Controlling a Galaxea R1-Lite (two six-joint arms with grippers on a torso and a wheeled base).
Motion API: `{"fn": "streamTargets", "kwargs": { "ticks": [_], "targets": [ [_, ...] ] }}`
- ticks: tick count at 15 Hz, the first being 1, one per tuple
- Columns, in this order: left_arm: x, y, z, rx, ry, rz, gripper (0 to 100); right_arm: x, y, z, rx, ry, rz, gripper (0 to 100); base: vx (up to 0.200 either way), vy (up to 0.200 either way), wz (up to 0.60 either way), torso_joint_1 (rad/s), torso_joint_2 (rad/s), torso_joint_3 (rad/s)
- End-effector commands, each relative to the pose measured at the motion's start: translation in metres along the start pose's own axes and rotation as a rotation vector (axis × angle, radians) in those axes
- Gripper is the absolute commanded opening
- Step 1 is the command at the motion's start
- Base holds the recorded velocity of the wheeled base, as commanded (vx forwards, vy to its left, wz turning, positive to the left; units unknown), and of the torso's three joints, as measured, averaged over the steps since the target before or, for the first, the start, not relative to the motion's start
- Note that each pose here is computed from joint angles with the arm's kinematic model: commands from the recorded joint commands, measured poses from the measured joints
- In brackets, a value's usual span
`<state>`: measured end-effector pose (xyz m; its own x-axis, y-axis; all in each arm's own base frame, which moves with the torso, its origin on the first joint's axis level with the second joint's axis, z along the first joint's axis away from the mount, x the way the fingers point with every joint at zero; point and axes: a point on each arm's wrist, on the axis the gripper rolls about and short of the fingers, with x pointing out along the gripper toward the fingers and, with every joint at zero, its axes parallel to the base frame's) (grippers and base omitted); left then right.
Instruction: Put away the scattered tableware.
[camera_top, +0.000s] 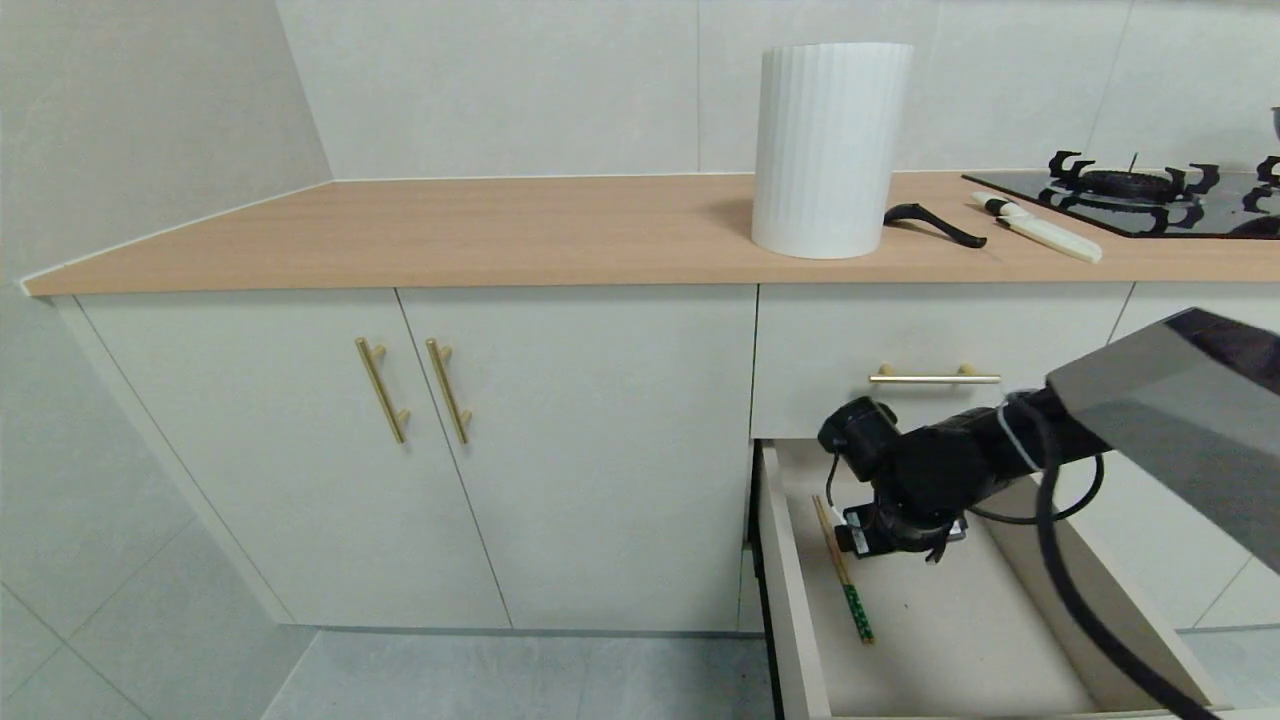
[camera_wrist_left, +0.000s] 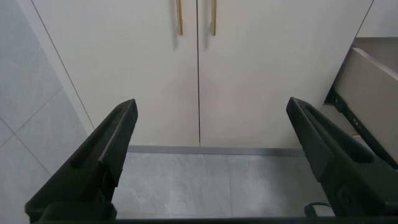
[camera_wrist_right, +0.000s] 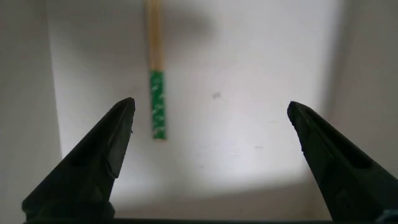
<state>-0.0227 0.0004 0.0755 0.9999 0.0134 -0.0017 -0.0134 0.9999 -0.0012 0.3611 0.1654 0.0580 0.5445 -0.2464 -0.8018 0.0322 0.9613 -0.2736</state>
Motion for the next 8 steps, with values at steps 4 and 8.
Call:
{"fn": "streamTargets", "kwargs": {
  "ticks": [4,8],
  "targets": [
    [0.000,0.000,0.000,0.000,0.001,0.002,100,-0.085,-0.063,0.031,0.165,-0.210,0.020,100,0.000,0.000,0.00,0.000,0.00,0.000],
    [0.000,0.000,0.000,0.000,0.001,0.000,100,-0.102,-0.095,0.045,0.273,-0.328,0.012,100,0.000,0.000,0.00,0.000,0.00,0.000]
  ]
}}
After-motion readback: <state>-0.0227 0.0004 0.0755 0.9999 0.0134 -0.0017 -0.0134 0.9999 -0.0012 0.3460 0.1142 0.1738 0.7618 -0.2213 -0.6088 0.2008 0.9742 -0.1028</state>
